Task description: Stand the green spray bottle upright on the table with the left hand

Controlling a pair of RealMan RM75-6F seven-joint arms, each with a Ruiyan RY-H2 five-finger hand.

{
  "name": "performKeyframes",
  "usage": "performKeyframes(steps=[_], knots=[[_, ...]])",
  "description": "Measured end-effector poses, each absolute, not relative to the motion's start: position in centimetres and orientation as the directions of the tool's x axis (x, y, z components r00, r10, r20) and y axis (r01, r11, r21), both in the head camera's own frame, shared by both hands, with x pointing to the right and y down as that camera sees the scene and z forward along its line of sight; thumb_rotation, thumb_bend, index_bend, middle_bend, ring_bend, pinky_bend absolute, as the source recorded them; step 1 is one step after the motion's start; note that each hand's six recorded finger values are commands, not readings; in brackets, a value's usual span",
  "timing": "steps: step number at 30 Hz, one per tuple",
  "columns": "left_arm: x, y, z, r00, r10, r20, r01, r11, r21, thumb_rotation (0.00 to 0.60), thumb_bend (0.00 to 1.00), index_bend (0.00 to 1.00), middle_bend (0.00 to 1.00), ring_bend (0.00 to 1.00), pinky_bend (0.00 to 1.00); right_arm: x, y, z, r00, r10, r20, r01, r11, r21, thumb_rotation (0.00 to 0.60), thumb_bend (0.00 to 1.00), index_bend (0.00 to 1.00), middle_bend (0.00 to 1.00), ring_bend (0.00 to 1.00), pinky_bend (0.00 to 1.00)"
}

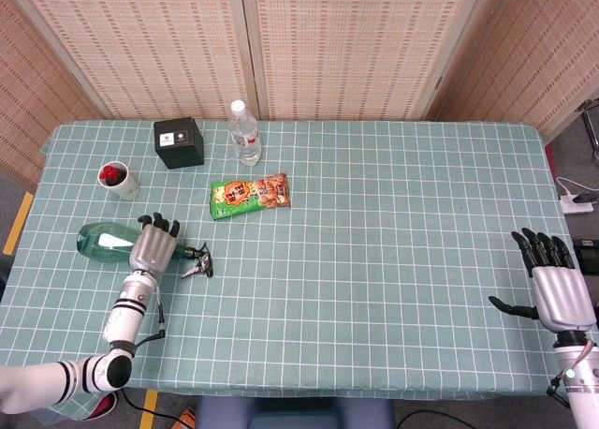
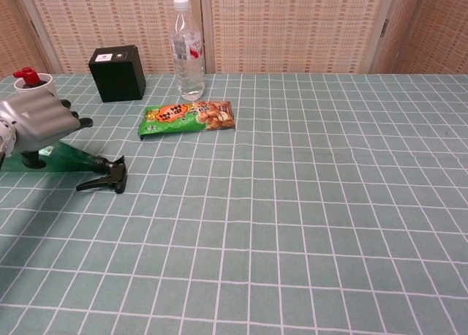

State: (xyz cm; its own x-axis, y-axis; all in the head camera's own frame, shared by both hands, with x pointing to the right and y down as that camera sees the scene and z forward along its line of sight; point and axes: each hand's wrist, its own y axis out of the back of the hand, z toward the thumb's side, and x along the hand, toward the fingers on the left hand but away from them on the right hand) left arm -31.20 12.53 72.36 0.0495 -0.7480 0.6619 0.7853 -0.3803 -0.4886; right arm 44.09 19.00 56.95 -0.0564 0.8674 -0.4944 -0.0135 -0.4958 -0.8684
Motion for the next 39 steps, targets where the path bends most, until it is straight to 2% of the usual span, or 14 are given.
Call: performKeyframes(steps=[8, 13, 22, 31, 39], knots=[[-31.2, 12.5, 73.5, -0.045, -0.738, 0.673, 0.721, -0.491, -0.49, 0.6, 0.21, 0.17, 0.25, 0.17, 0.3, 44.2, 19.0, 56.9, -0.059, 0.868, -0.493, -0.007, -0.495, -0.869, 0.6, 0.0, 0.0, 0.03, 0.0, 0.0], [-31.5, 11.9, 73.8, -0.087, -0.742, 0.665, 0.706, -0.517, -0.484, 0.6, 0.21, 0.2, 0.27, 0.19, 0.31, 44.2, 19.0, 56.9, -0.061, 0.867, -0.495, -0.001, -0.496, -0.868, 0.6, 0.0, 0.0, 0.03, 0.0, 0.0], [-32.1, 12.2, 74.5, -0.11, -0.731, 0.673, 0.672, -0.554, -0.491, 0.6, 0.22, 0.4, 0.34, 0.25, 0.32, 44.2, 19.0, 57.0, -0.06, 0.866, -0.497, 0.002, -0.498, -0.867, 0.6, 0.0, 0.0, 0.03, 0.0, 0.0], [-31.6, 11.8, 74.2, -0.062, -0.751, 0.657, 0.658, -0.526, -0.539, 0.6, 0.24, 0.54, 0.4, 0.31, 0.36, 44.2, 18.9, 57.0, -0.059, 0.865, -0.498, 0.001, -0.499, -0.867, 0.6, 0.0, 0.0, 0.03, 0.0, 0.0], [-29.2, 10.7, 72.1, 0.035, -0.805, 0.592, 0.528, -0.488, -0.695, 0.6, 0.26, 0.61, 0.51, 0.41, 0.44, 44.3, 19.0, 56.9, -0.06, 0.865, -0.499, 0.004, -0.499, -0.866, 0.6, 0.0, 0.0, 0.03, 0.0, 0.0]])
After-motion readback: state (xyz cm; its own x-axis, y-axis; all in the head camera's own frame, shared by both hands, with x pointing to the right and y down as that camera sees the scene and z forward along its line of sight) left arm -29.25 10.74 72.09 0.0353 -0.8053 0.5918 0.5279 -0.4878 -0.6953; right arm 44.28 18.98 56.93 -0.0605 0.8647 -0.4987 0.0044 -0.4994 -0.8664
